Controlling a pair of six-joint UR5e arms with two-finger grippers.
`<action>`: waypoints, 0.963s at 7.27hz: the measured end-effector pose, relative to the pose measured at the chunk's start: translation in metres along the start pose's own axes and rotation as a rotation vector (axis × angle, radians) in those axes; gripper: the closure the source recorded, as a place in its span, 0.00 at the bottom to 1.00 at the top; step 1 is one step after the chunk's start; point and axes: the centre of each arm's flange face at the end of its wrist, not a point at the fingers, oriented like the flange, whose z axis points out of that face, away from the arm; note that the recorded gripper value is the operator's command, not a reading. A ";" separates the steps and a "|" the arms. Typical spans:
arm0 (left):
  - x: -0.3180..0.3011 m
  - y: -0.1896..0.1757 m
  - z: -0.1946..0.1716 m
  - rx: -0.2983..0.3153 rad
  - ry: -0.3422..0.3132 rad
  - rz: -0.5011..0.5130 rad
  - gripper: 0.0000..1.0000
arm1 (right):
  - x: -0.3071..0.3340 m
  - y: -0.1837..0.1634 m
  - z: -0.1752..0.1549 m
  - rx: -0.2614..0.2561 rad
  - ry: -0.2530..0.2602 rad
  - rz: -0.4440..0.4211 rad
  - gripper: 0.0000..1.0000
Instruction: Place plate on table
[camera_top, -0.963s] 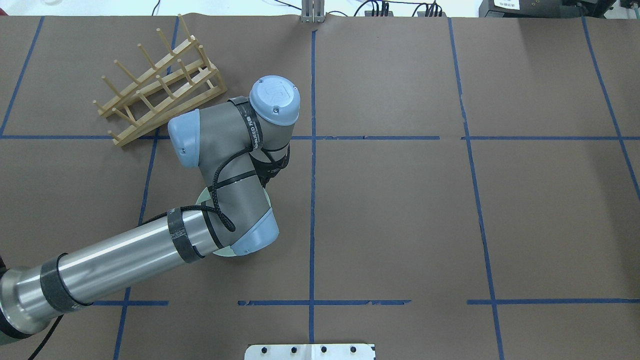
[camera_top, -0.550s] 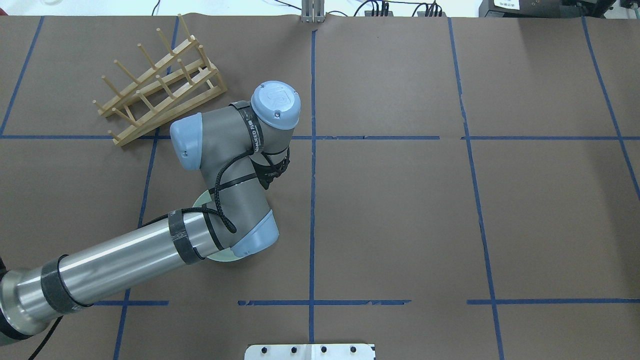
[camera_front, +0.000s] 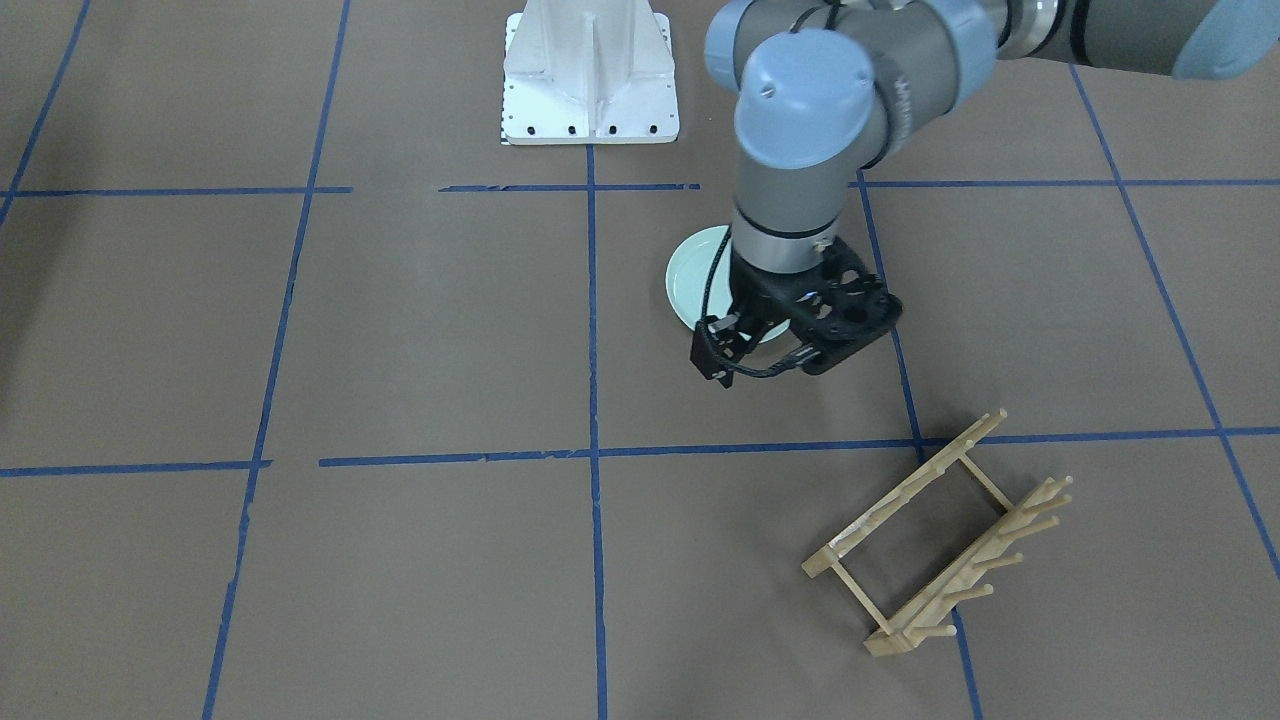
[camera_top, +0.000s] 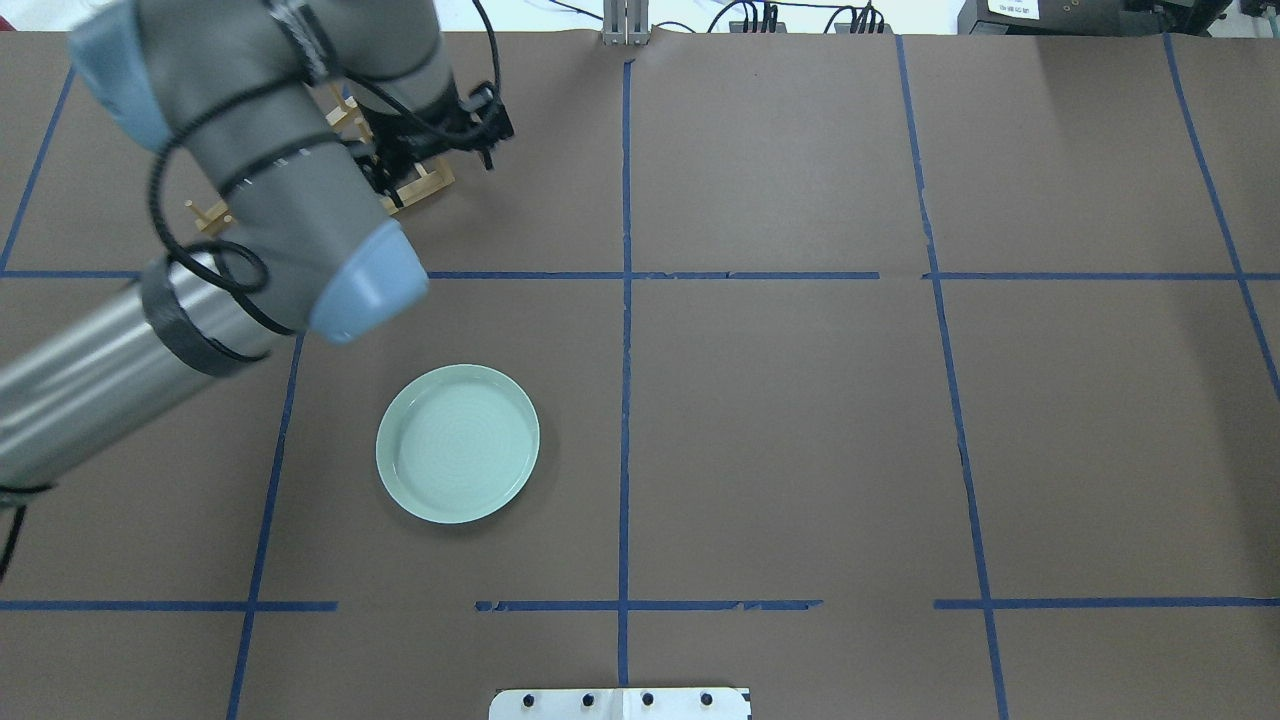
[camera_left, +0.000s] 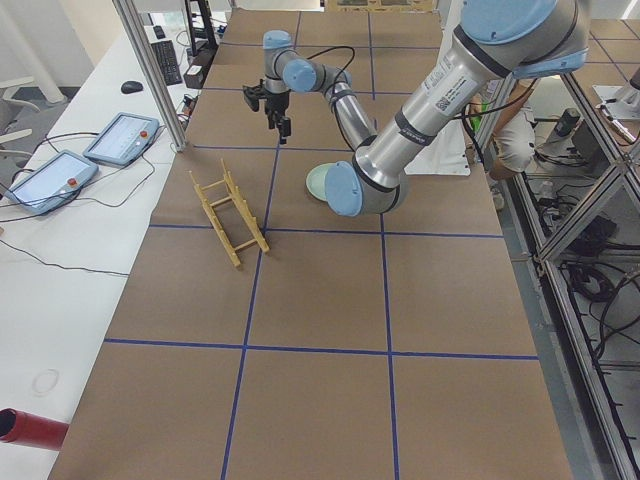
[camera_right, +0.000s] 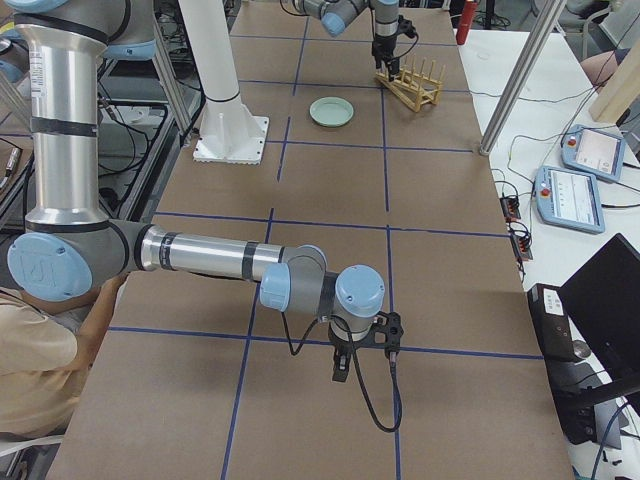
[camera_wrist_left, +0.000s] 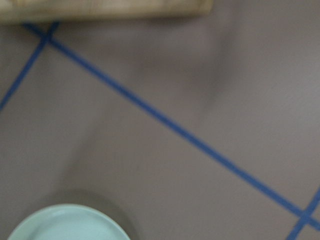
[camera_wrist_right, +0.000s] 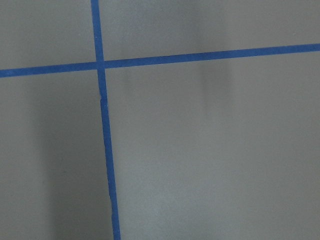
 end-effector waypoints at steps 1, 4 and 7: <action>-0.048 -0.052 -0.020 -0.001 0.016 0.116 0.00 | 0.000 0.000 0.000 0.000 0.000 0.000 0.00; -0.282 -0.200 -0.047 0.006 0.000 0.465 0.00 | 0.000 0.000 0.000 0.000 0.000 0.000 0.00; -0.474 -0.239 -0.042 0.036 -0.026 0.612 0.00 | 0.000 0.000 0.000 0.000 0.000 0.000 0.00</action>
